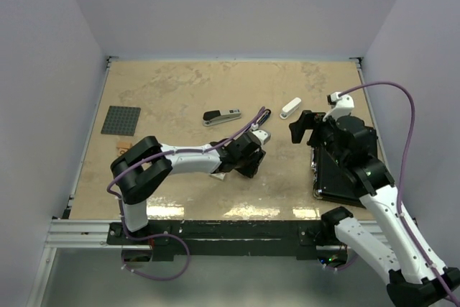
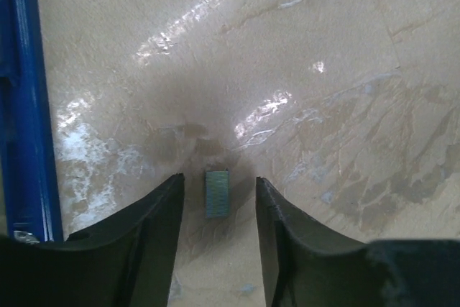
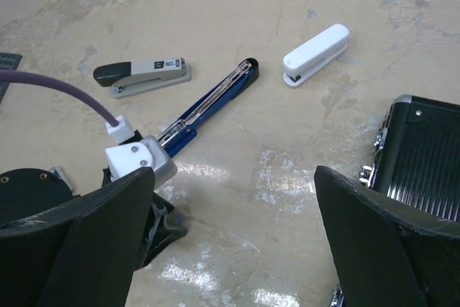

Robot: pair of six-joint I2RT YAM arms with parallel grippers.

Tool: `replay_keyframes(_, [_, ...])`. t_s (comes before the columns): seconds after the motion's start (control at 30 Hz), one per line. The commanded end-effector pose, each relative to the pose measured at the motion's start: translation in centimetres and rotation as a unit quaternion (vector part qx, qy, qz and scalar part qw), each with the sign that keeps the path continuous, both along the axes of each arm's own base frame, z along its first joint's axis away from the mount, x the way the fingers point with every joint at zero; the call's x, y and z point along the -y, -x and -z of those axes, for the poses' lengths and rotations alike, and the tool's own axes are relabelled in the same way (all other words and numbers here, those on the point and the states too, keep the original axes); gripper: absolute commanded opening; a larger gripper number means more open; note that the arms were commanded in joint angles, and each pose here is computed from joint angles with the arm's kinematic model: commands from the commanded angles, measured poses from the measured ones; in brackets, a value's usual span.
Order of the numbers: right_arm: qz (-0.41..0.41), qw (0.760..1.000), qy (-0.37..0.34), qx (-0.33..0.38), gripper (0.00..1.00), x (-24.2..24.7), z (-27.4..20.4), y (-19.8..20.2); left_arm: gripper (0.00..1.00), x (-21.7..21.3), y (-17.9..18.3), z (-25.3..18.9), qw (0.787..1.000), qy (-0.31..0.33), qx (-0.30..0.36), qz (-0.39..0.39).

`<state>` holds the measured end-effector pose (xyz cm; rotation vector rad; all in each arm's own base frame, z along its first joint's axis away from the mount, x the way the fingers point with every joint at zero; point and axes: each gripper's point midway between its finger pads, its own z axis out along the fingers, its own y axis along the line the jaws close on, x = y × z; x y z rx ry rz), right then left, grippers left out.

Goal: Load the staples into the stapler

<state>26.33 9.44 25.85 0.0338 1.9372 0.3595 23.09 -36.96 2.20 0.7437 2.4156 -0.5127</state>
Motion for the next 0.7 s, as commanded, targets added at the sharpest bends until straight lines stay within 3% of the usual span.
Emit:
replay_keyframes(0.0, [0.064,0.996,-0.015,0.053,0.99,1.5,-4.0,0.3,0.57,-1.4,-0.8,-1.5,0.999,-0.026,0.006,-0.04])
replay_keyframes(0.1, [0.073,0.994,-0.006,0.086,0.98,2.3,-5.8,1.1,0.68,-2.1,-0.9,-2.3,0.997,-0.045,0.01,-0.054])
replay_keyframes(0.2, [0.093,0.99,0.012,0.109,0.99,3.7,-7.0,2.1,0.7,-2.2,-1.5,-3.3,0.996,-0.068,0.019,-0.062])
replay_keyframes(0.47, [0.194,0.969,0.054,0.145,0.99,8.5,-9.2,3.3,0.62,-1.3,-1.6,-2.8,0.993,-0.116,0.012,-0.034])
replay_keyframes(0.67, [0.283,0.938,0.082,0.185,0.99,12.3,-9.0,4.4,0.54,0.0,-1.1,-1.9,0.991,-0.131,-0.008,-0.008])
